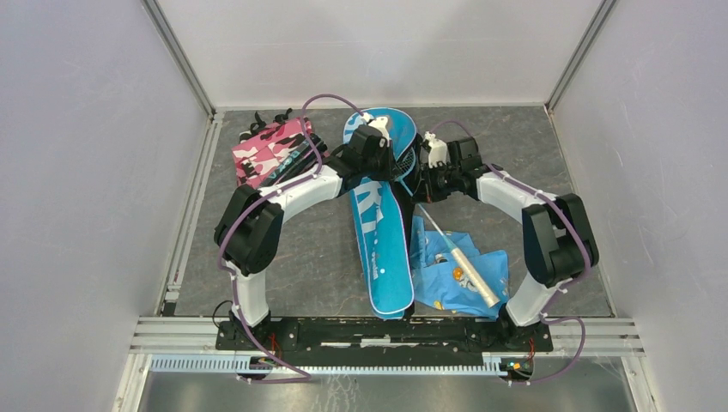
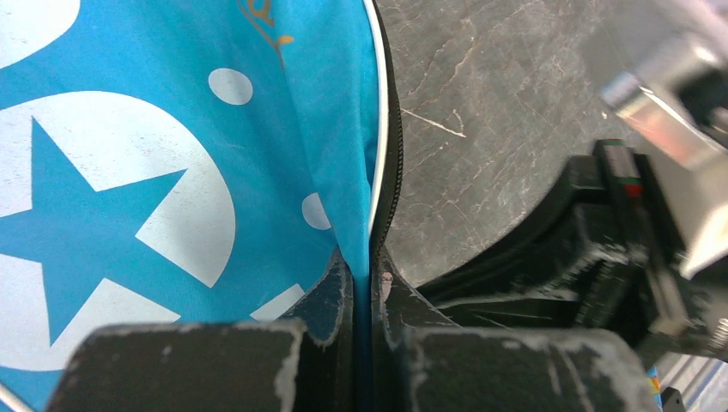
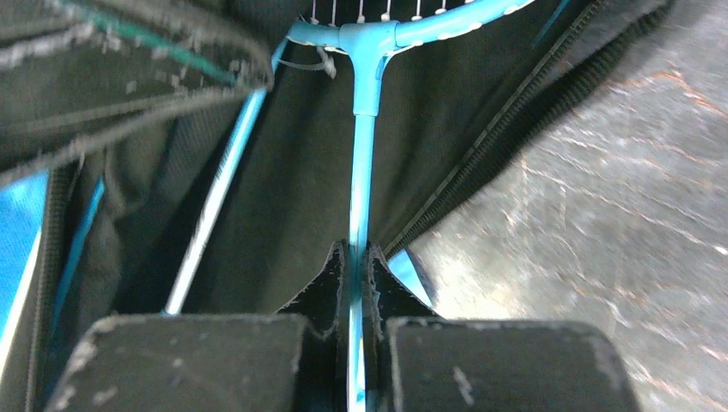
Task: Pack up the badminton gear
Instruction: Place the racket in the racket bag.
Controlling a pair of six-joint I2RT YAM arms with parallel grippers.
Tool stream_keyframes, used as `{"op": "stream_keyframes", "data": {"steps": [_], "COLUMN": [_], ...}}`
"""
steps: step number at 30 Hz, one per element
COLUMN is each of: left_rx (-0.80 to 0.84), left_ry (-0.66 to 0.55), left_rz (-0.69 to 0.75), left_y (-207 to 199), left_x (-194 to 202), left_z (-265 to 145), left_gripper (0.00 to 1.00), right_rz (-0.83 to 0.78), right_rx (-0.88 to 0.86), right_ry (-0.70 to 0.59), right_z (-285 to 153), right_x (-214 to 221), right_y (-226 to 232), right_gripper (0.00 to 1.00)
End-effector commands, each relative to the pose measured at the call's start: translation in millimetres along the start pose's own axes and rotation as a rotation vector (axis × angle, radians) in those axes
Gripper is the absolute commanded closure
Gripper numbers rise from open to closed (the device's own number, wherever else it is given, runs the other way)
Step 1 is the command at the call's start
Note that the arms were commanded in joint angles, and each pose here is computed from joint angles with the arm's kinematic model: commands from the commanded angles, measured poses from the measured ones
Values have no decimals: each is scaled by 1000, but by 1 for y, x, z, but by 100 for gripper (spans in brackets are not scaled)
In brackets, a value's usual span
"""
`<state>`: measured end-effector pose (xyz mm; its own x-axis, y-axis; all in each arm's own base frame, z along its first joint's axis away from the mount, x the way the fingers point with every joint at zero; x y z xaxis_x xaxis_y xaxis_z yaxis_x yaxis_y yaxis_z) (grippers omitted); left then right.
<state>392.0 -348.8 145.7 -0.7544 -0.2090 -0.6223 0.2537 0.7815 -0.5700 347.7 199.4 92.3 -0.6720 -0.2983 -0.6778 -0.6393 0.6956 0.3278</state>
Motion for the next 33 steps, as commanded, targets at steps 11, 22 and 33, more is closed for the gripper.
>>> {"op": "stream_keyframes", "data": {"steps": [11,22,33], "left_rx": [248,236,237], "left_ry": [-18,-72,-75], "left_rz": [-50,-18,-16], "left_y": [-57,-44,-43], "left_x": [-5,-23,-24], "left_z": [-30,-34,-35], "left_gripper": [98,98,98], "right_rz": [60,-43,-3], "right_rx": [-229,-251,-294], "right_ry": [-310,-172,-131], "right_z": [37,20,10], "right_x": [-89,-38,12], "right_y": [24,18,32], "right_gripper": [84,47,34]}}
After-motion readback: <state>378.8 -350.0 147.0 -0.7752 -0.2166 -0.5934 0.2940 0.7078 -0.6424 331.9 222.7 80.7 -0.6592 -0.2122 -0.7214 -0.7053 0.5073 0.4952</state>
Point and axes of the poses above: each gripper's point midway between its finger pads, its own z axis out along the fingers, its own y axis along the line the jaws close on, x = y × z, the point moved 2 cm from there along -z, back along the fingers, and after that the axes turned 11 degrees about -z, right-handed, at the moved point
